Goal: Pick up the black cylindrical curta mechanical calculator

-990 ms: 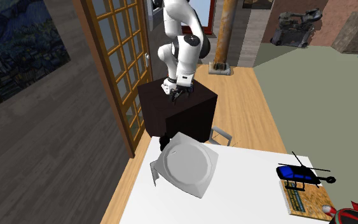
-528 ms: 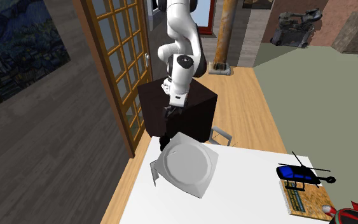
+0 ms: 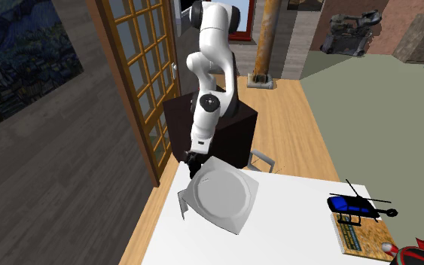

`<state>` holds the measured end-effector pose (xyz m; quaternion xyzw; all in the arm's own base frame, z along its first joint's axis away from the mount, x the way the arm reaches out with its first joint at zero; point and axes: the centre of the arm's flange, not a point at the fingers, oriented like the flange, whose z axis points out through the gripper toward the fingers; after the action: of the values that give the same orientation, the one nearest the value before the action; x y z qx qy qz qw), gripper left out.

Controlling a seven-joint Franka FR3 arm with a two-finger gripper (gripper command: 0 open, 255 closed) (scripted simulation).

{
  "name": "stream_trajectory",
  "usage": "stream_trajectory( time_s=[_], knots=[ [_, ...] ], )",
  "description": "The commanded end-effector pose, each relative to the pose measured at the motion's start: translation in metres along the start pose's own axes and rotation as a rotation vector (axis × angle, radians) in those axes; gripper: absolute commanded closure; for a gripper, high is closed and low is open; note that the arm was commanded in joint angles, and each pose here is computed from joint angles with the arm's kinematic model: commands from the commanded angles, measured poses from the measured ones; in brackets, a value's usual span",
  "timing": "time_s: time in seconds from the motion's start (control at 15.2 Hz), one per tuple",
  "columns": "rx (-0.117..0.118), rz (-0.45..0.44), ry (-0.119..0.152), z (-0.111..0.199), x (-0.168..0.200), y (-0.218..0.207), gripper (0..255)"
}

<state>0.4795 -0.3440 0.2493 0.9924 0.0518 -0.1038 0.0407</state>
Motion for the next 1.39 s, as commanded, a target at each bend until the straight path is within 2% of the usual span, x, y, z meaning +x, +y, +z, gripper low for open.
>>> stream_trajectory(
  time_s=[0.0, 0.46, 0.59, 0.66, 1.32],
  knots=[
    [-0.002, -0.004, -0.004, 0.013, 0.008, 0.010, 0],
    [-0.002, -0.004, -0.004, 0.052, 0.016, 0.007, 0],
    [-0.002, -0.004, -0.004, 0.052, 0.016, 0.007, 0],
    [-0.002, -0.004, -0.005, 0.052, 0.017, 0.007, 255],
    [-0.002, -0.004, -0.004, 0.047, 0.015, 0.007, 255]
  ],
)
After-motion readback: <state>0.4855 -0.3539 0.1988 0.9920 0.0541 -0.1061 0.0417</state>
